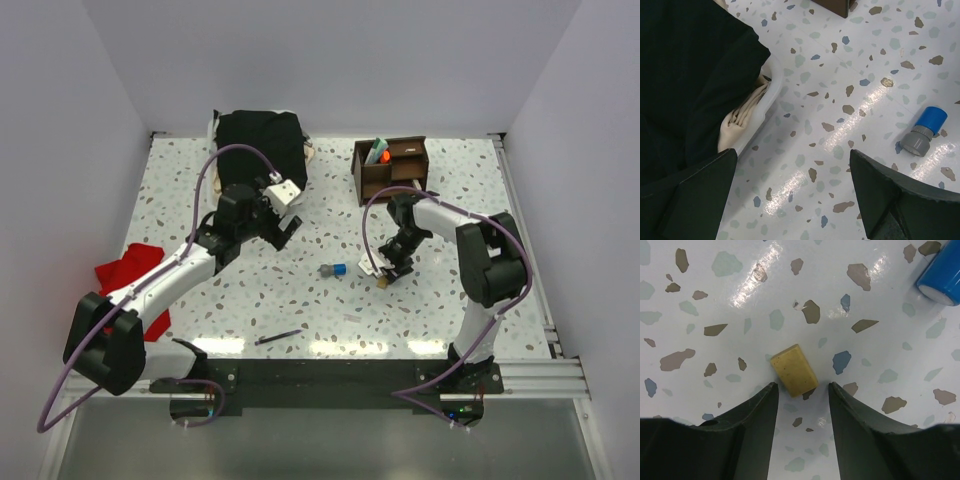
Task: Sort the stationery into containers
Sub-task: Pick up the stationery from the center of the board.
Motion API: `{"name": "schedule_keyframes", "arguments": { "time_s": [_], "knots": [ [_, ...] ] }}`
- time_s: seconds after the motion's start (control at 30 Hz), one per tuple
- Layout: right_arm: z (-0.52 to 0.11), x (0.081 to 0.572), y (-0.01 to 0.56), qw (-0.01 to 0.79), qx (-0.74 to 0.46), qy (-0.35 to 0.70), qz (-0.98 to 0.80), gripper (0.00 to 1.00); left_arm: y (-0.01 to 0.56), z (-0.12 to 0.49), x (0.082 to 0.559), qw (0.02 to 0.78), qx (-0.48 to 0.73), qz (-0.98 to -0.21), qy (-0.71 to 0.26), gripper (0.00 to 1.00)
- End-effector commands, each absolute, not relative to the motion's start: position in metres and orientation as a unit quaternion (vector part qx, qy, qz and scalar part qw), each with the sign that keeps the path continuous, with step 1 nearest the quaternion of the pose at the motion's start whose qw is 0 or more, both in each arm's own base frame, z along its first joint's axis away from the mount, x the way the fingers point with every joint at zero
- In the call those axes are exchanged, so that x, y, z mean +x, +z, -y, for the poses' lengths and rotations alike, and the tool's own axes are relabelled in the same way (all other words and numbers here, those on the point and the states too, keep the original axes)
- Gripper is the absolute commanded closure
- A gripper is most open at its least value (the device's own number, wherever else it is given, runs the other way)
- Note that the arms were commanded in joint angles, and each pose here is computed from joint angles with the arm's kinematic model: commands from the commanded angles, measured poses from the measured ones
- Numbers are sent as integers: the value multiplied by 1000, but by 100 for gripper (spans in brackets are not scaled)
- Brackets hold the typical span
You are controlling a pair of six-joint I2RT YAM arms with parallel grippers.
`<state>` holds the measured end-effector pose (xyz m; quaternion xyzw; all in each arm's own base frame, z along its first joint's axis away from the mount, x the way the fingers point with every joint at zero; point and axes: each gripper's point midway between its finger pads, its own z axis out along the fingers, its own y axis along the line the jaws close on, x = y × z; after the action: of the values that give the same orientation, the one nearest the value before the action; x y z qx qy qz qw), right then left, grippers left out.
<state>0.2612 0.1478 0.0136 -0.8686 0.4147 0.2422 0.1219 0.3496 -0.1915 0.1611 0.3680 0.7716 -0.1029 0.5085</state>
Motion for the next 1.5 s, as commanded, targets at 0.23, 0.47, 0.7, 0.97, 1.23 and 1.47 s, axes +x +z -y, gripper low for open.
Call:
{"name": "schedule_keyframes", "arguments": {
  "time_s": [0.23,0.47,0.7,0.97,1.23,1.47],
  "knots": [
    [-165,260,19,184,-943,213,-178,54,177,193,359,533,367,-756,-100,0],
    [-165,258,17,186,-943,211,-176,55,175,192,358,532,367,-757,-100,0],
    [-167,261,16,195,-942,207,-177,55,176,193,358,531,368,-756,-101,0],
    [-173,264,17,210,-941,203,-168,54,175,194,359,530,369,-756,-104,0],
    [-172,266,15,204,-943,203,-167,58,173,195,359,530,368,-756,-106,0],
    [-174,264,14,209,-942,205,-163,62,172,195,359,529,368,-757,-107,0]
  ]
}}
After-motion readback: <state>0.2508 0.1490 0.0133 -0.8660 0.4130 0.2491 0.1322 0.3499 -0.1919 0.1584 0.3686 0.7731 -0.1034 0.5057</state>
